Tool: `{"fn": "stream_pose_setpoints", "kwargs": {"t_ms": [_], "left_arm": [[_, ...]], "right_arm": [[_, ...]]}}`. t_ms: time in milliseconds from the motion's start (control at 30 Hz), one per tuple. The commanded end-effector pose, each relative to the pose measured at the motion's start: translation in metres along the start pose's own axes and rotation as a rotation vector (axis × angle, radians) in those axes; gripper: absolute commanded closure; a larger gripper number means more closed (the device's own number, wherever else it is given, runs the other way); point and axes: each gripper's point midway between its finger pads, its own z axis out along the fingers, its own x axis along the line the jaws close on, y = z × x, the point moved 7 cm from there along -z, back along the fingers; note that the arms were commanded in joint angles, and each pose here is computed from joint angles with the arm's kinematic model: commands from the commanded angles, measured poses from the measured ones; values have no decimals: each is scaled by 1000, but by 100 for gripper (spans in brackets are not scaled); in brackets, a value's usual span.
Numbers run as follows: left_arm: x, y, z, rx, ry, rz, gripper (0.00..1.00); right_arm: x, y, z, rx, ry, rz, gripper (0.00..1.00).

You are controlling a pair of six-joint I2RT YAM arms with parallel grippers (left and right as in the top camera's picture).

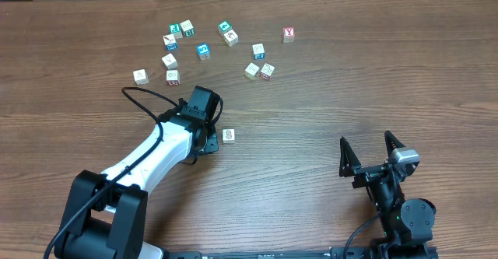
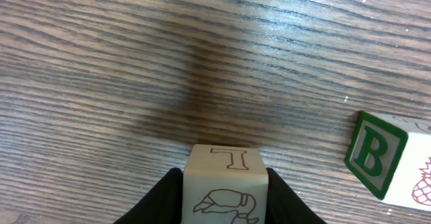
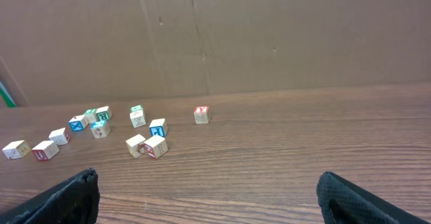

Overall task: Form a horizontal line
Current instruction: 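Lift the I block and carry it toward the 2 block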

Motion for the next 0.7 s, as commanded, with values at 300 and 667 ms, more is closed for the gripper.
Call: {"fn": "stream_pose_setpoints", "kwargs": {"t_ms": [300,667], "left_arm": [[0,-3,2,10,-5,-14,39],[-6,11,-6,-31,-27,-21,35]], "right_arm": [[-3,-2,0,-5,-20,-2,0],[-3,-2,0,-5,-20,-2,0]]}}
